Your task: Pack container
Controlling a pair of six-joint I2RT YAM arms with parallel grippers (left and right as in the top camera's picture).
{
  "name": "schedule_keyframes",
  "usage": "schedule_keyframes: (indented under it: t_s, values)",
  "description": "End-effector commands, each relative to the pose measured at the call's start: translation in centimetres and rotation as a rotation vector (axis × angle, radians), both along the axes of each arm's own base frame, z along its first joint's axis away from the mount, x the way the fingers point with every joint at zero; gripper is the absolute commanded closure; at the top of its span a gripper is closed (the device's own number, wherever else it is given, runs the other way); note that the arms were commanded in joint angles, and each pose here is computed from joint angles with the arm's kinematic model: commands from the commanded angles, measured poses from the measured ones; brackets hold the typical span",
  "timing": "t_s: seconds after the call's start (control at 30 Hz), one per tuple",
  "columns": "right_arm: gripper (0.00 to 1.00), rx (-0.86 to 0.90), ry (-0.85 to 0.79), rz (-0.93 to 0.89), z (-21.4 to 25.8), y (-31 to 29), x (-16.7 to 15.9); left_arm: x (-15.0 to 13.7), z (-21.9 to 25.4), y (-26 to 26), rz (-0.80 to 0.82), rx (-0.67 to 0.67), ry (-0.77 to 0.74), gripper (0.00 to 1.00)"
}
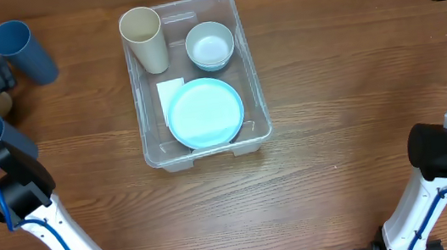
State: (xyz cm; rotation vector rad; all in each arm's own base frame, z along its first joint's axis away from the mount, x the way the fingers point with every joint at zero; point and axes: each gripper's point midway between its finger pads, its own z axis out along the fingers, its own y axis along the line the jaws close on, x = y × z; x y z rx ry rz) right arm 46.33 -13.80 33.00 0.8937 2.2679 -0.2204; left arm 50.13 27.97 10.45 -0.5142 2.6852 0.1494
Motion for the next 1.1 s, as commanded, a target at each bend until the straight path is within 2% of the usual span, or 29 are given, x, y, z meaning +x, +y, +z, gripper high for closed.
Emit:
schedule_keyframes:
  t_s: [0.0,0.07,0.1,0.27,0.4,0.5,0.7,0.73,0.87,0.97,1.07]
  values:
    - [0.00,-0.009,-0.009,-0.007,0.3,-0.1,0.0,0.5,-0.4,-0.4,-0.031,-0.013,-0.009,0.59]
    - [0.00,-0.009,-0.009,-0.007,0.3,-0.1,0.0,0.7,0.0,-0.2,-0.020,-0.009,-0.024,0.92]
    - [0.00,-0.010,-0.008,-0.006,0.3,-0.1,0.0,0.8,0.2,-0.2,0.003,-0.016,-0.033,0.96]
    - [0.00,-0.009,-0.009,-0.007,0.3,-0.1,0.0,0.7,2.0,-0.2,0.050,-0.030,-0.056,0.96]
    - [0.00,-0.009,-0.009,-0.007,0.3,-0.1,0.0,0.7,7.1,-0.3,0.088,-0.013,-0.131,0.96]
    - [0.00,-0.009,-0.009,-0.007,0.3,-0.1,0.0,0.0,13.4,-0.6,0.107,0.030,-0.235,0.96]
    - [0.00,-0.010,-0.008,-0.006,0.3,-0.1,0.0,-3.7,25.1,-3.3,0.110,0.104,-0.432,0.96]
    - [0.00,-0.010,-0.008,-0.006,0.3,-0.1,0.0,-4.8,29.0,-6.1,0.051,0.093,-0.516,0.96]
    - [0.00,-0.010,-0.008,-0.006,0.3,-0.1,0.0,-4.9,35.2,-15.9,-0.214,-0.030,-0.699,0.96]
    - [0.00,-0.010,-0.008,-0.006,0.3,-0.1,0.0,-3.2,35.8,-24.0,-0.409,-0.081,-0.725,0.96]
    - [0.00,-0.010,-0.008,-0.006,0.3,-0.1,0.0,-1.3,32.9,-33.5,-0.625,-0.113,-0.653,0.96]
